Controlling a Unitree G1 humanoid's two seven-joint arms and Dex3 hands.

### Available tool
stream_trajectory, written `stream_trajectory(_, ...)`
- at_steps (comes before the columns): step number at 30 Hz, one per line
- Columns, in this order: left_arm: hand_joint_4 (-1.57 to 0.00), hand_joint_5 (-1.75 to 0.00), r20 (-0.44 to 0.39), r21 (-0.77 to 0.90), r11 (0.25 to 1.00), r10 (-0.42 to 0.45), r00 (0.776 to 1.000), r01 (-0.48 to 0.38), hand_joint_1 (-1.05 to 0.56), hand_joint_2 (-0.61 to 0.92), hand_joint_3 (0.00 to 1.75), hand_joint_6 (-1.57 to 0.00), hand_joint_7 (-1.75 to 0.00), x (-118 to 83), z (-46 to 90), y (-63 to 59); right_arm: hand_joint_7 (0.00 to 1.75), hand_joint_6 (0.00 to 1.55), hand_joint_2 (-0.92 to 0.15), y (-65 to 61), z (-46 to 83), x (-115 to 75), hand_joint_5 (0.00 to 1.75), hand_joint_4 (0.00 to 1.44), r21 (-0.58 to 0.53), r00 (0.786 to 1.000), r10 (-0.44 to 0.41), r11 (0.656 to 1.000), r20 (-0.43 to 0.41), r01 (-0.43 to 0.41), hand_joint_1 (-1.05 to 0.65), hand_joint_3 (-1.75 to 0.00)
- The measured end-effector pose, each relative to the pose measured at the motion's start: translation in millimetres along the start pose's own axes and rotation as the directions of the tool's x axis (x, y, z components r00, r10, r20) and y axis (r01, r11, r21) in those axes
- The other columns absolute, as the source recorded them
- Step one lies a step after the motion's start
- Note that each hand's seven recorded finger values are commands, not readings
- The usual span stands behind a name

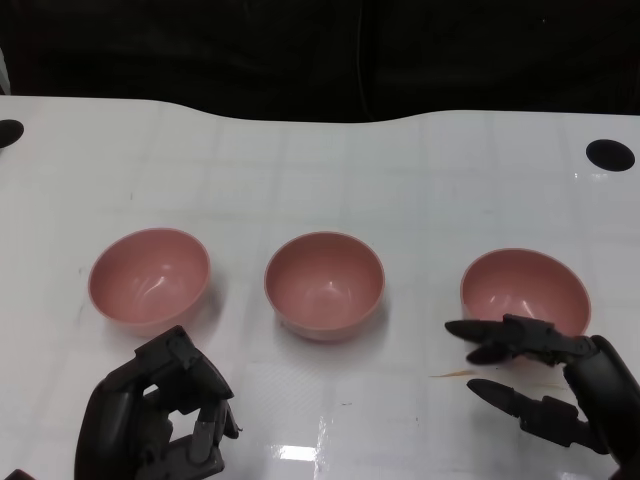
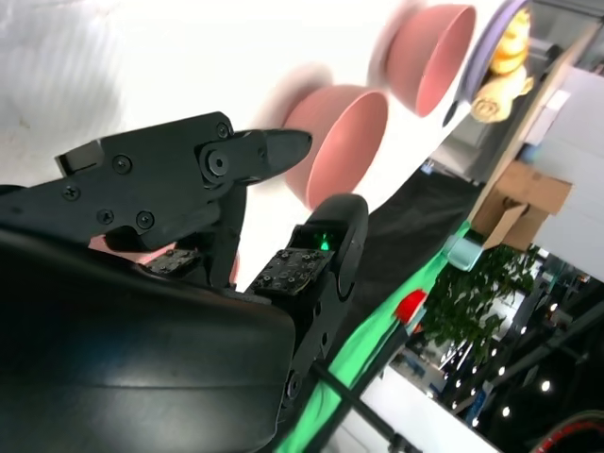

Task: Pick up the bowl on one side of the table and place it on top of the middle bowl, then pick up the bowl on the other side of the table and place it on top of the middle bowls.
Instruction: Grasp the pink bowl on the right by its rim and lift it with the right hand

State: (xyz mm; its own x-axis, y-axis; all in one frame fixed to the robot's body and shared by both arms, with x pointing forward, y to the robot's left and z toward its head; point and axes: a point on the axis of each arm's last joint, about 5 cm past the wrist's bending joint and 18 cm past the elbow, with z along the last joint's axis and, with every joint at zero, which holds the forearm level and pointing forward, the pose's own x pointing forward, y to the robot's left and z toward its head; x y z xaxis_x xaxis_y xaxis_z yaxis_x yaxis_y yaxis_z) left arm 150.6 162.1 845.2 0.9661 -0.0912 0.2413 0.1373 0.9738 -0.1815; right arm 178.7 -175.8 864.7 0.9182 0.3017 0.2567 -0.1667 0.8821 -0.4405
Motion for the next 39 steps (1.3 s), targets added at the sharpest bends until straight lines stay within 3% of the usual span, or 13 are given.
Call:
stream_trajectory(5, -0.84, -1.73, 0.002, 0.005, 1.0, -0.004, 1.0, 0.004, -0.09, 0.47, 1.24, -0.78, -1.52, 0.0, 0.1, -0.6, 0.0, 0.5, -0.92, -8.9, 5.2, 4.1, 0.63, 0.3, -0.159, 1.0, -0.017, 0.987, 0.001, 0.017, -0.56, -0.03)
stream_trajectory(12, -0.84, -1.73, 0.004, 0.006, 1.0, -0.006, 1.0, 0.006, -0.09, 0.48, 1.23, -0.78, -1.52, 0.1, 0.1, -0.9, 0.0, 0.5, -0.92, -9.5, 6.9, 5.6, 0.61, 0.31, -0.186, 1.0, -0.027, 0.982, -0.008, 0.025, -0.56, -0.02)
stream_trajectory(13, -0.84, -1.72, 0.005, 0.006, 1.0, -0.005, 1.0, 0.005, -0.09, 0.48, 1.22, -0.78, -1.52, 0.0, 0.1, -0.9, 0.0, 0.4, -0.92, -9.2, 7.2, 6.1, 0.52, 0.23, -0.225, 1.0, -0.021, 0.974, -0.015, 0.017, -0.6, -0.02)
stream_trajectory(16, -0.85, -1.72, 0.006, 0.007, 1.0, -0.008, 1.0, 0.008, -0.08, 0.49, 1.21, -0.78, -1.52, -0.3, -0.1, -1.9, 0.0, 0.33, -0.92, -15.1, 5.4, 7.3, 0.44, 0.19, -0.459, 0.997, 0.025, 0.887, -0.072, -0.055, -0.62, -0.03)
stream_trajectory(20, -0.86, -1.71, 0.008, 0.003, 1.0, -0.009, 1.0, 0.009, -0.09, 0.51, 1.19, -0.8, -1.5, -0.3, -0.2, -2.6, 0.01, 0.33, -0.92, -14.2, 2.9, 12.9, 0.43, 0.21, -0.602, 0.992, 0.038, 0.792, -0.118, -0.102, -0.61, -0.06)
stream_trajectory(24, -0.85, -1.71, 0.009, 0.0, 1.0, -0.01, 1.0, 0.01, -0.09, 0.52, 1.18, -0.8, -1.49, -0.2, -0.4, -3.5, 0.01, 0.33, -0.92, -6.9, -1.7, 17.7, 0.42, 0.22, -0.651, 0.99, 0.044, 0.749, -0.136, -0.123, -0.61, -0.07)
stream_trajectory(28, -0.84, -1.73, 0.025, 0.009, 1.0, -0.013, 1.0, 0.013, -0.09, 0.51, 1.18, -0.79, -1.51, 0.7, 0.4, -4.0, 0.01, 0.34, -0.92, -1.2, -13.6, 25.7, 0.42, 0.24, -0.72, 0.982, 0.037, 0.675, -0.187, -0.163, -0.6, -0.08)
stream_trajectory(34, -0.83, -1.74, 0.028, 0.021, 1.0, -0.021, 0.999, 0.02, -0.08, 0.51, 1.21, -0.77, -1.53, 1.1, 0.6, -4.5, 0.06, 0.44, -0.92, 5.4, -26.5, 35.1, 0.44, 0.31, -0.753, 0.972, 0.037, 0.626, -0.231, -0.203, -0.54, -0.12)
stream_trajectory(37, -0.83, -1.74, 0.031, 0.019, 1.0, -0.021, 0.999, 0.02, -0.08, 0.5, 1.21, -0.78, -1.53, 1.2, 0.6, -5.0, 0.11, 0.63, -0.92, 10.0, -33.8, 38.1, 0.6, 0.57, -0.764, 0.97, 0.045, 0.607, -0.24, -0.218, -0.42, -0.17)
stream_trajectory(38, -0.83, -1.74, 0.033, 0.019, 1.0, -0.021, 0.999, 0.02, -0.08, 0.5, 1.21, -0.78, -1.53, 1.3, 0.6, -5.1, 0.1, 0.71, -0.92, 11.0, -35.7, 39.9, 0.85, 0.57, -0.769, 0.971, 0.041, 0.603, -0.234, -0.211, -0.39, -0.19)
stream_trajectory(39, -0.83, -1.74, 0.034, 0.019, 1.0, -0.021, 0.999, 0.021, -0.08, 0.5, 1.21, -0.78, -1.53, 1.4, 0.7, -5.2, 0.1, 0.83, -0.92, 11.8, -37.2, 41.7, 1.26, 0.55, -0.774, 0.974, 0.037, 0.601, -0.224, -0.201, -0.35, -0.2)
